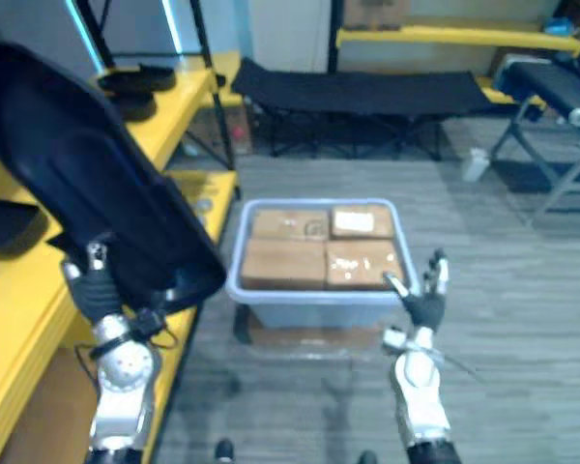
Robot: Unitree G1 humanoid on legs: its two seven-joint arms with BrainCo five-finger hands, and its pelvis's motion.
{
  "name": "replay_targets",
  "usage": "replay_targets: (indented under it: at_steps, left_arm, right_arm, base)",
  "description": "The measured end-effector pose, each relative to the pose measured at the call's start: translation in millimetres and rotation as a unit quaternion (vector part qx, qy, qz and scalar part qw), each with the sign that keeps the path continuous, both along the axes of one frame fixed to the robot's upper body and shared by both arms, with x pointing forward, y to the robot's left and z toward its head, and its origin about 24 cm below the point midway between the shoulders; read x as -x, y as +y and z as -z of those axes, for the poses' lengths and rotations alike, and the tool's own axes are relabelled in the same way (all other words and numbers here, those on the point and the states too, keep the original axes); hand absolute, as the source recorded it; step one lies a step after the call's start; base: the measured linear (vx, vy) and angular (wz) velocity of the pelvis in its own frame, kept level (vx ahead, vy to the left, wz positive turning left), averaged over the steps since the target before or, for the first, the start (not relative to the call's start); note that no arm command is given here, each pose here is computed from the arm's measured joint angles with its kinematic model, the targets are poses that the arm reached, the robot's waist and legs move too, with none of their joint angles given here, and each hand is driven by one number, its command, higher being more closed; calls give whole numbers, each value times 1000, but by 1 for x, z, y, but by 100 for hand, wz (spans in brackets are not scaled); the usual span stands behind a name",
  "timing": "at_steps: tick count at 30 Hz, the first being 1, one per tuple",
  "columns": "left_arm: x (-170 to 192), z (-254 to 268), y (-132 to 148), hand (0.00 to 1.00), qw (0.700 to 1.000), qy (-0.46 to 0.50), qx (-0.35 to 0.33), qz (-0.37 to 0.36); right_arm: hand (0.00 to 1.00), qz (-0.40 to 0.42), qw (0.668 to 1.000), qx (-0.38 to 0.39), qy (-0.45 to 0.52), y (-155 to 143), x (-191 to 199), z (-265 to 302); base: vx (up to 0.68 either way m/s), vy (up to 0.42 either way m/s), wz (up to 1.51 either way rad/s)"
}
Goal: Walk over and take plastic housings, then place them on the shelf
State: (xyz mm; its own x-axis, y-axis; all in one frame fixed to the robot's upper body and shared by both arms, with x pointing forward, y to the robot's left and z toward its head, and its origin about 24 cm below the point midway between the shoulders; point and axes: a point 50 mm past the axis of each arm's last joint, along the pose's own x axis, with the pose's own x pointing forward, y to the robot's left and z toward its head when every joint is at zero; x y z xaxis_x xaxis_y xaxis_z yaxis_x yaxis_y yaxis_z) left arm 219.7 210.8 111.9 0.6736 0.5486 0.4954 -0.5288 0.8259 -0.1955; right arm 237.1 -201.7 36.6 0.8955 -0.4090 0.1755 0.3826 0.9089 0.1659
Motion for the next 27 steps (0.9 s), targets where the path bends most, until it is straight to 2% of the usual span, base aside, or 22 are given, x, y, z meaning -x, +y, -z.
replay_targets:
  at_steps: [3,8,14,19,23,27]
  left_arm:
    - [3,-8,-1,100,999,-26,5,21]
    - [21,-24,5,100,997,-64,-27,47]
    - [24,-32,-3,100,993,-89,-17,79]
    - [20,-31,-17,100,989,-88,-12,115]
    - [21,-31,-12,100,992,-85,-7,90]
    - [26,-29,3,100,997,-68,-25,12]
  right_arm:
    - [0,0,1000,-14,-13,2,1,-4]
    - [0,-1,999,-38,-32,12,0,-11]
    - [0,-54,998,-38,-14,25,-3,-8]
    - [0,-121,991,-50,6,21,-1,-1]
    - [0,-181,982,-63,-10,23,-2,-3]
    - [0,-238,967,-90,-30,41,-9,-9]
  base:
    - [-14,2,6]
    - [33,8,-3]
    - [55,-16,-6]
    - [46,-22,25]
    - [40,-27,20]
    - [39,-27,42]
